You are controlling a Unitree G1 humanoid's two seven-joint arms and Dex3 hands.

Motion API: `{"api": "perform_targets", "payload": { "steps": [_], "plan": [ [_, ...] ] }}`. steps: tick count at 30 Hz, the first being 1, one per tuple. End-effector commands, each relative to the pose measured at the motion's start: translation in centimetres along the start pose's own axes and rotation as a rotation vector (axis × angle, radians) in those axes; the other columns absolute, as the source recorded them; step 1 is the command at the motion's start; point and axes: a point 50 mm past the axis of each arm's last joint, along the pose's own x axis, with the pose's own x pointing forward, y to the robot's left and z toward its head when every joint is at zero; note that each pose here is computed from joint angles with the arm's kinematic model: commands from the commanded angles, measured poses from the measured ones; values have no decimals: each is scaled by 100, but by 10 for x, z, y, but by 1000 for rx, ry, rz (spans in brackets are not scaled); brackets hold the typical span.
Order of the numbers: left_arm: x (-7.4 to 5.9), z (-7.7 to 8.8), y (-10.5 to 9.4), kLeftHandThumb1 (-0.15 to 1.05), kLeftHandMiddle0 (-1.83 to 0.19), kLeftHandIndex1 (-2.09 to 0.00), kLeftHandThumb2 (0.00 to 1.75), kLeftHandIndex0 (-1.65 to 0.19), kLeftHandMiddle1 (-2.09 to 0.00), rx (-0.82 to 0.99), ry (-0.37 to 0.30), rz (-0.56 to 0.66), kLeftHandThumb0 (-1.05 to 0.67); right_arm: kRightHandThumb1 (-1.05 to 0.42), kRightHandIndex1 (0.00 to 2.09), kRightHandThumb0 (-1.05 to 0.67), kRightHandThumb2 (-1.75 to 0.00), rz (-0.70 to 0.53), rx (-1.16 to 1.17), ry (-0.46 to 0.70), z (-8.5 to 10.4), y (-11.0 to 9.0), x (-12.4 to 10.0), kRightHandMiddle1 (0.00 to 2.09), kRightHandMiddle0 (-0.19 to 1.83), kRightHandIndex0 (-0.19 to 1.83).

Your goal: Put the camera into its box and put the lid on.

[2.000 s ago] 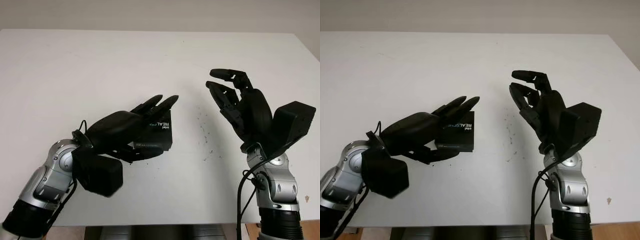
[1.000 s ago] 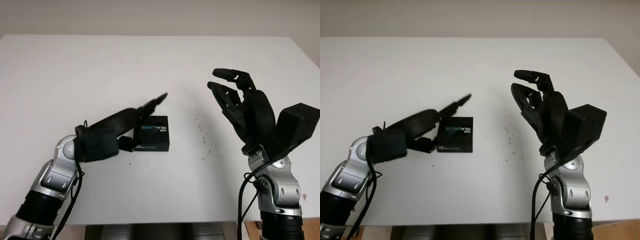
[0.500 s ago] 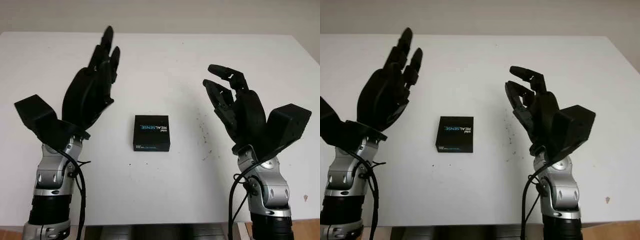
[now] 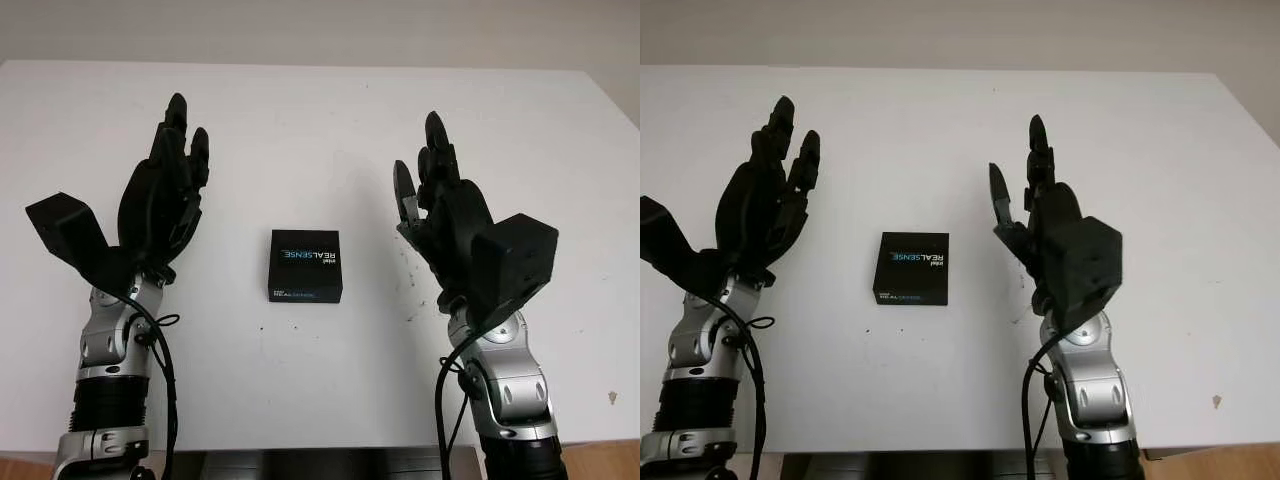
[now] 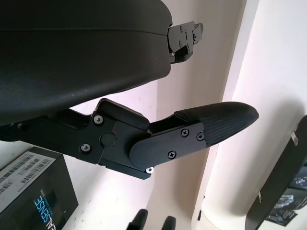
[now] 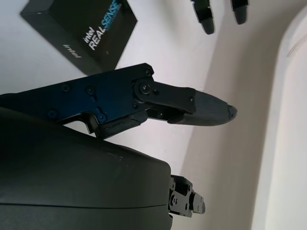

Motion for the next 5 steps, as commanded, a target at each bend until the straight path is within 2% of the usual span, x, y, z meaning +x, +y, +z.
{"api": "perform_targets", "payload": {
  "steps": [1, 5],
  "plan": [
    [2, 4, -3, 105, 19, 0, 73, 19, 0, 9, -24, -3, -84, -105, 0, -84, -60, 2, -10, 2, 1, -1, -1, 0, -19, -19],
    [0, 4, -4, 105, 19, 0, 72, 19, 0, 7, -28, -2, -84, -105, 0, -84, -60, 6, 16, 15, -2, 0, -1, 0, -19, -19]
  ]
}}
